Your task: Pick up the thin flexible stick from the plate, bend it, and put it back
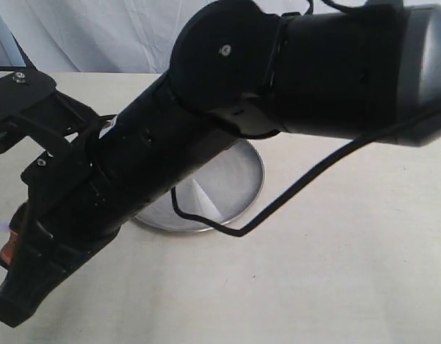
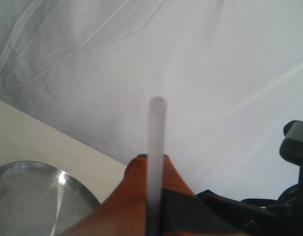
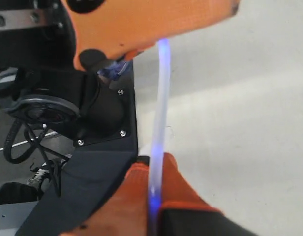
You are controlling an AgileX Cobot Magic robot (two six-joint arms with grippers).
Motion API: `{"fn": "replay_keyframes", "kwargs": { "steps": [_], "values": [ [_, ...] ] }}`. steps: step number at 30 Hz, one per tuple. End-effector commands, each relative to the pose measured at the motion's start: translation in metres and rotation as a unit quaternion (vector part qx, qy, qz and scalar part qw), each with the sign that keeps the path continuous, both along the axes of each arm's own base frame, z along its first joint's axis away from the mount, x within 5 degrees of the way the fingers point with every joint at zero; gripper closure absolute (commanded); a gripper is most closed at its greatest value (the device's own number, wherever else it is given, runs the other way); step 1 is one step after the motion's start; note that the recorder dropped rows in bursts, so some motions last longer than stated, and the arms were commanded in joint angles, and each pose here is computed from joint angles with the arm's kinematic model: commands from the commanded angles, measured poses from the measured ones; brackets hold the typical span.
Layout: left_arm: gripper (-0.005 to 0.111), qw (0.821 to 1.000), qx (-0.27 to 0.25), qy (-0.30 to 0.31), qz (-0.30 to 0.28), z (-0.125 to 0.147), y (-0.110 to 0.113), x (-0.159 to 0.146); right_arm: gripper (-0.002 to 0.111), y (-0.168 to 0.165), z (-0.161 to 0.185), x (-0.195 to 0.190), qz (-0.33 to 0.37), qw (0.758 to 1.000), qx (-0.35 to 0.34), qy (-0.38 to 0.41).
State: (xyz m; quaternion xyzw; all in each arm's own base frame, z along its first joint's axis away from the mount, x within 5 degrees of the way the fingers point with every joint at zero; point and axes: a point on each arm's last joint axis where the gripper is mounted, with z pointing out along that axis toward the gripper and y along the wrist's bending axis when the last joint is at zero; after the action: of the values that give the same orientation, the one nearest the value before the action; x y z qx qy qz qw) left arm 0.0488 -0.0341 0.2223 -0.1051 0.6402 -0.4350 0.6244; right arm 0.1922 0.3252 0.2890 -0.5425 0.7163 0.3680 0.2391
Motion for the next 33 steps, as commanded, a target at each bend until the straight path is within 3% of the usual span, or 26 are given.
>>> {"fn": "replay_keyframes", "kwargs": {
  "steps": [1,4,9,13,17,21,26,29,33],
  "values": [
    [0.106,1.0,0.022,0.004,0.02,-0.004,0.003,0.002,0.108,-0.005,0.009,0.002,-0.019,1.0,-0.001,-0.015],
    [0.099,0.999,0.02,0.005,0.025,-0.004,0.004,0.002,0.108,-0.004,-0.001,0.009,-0.044,0.998,-0.028,-0.024],
    [0.059,1.0,-0.006,0.011,0.028,-0.003,0.005,0.002,0.108,0.0,-0.022,0.018,-0.064,0.996,-0.058,-0.023],
    [0.045,0.999,-0.014,0.016,0.036,-0.003,0.006,0.003,0.108,0.002,-0.031,0.028,-0.091,0.992,-0.074,-0.047],
    [0.046,0.999,-0.006,0.015,0.037,-0.004,0.006,0.003,0.108,-0.007,-0.046,0.049,-0.149,0.98,-0.114,-0.068],
    [0.046,0.999,-0.003,0.016,0.042,-0.004,0.007,0.003,0.108,-0.039,-0.068,0.093,-0.248,0.953,-0.163,-0.057],
    [0.047,0.999,0.011,0.017,0.047,-0.005,0.008,0.004,0.108,-0.077,-0.097,0.142,-0.332,0.926,-0.173,-0.038],
    [0.055,0.998,0.021,0.015,0.049,-0.006,0.008,0.004,0.108,-0.094,-0.118,0.159,-0.357,0.915,-0.187,-0.025],
    [0.079,0.998,0.024,0.016,0.054,-0.006,0.009,0.004,0.108,-0.104,-0.146,0.168,-0.368,0.905,-0.211,0.002]
  ]
}}
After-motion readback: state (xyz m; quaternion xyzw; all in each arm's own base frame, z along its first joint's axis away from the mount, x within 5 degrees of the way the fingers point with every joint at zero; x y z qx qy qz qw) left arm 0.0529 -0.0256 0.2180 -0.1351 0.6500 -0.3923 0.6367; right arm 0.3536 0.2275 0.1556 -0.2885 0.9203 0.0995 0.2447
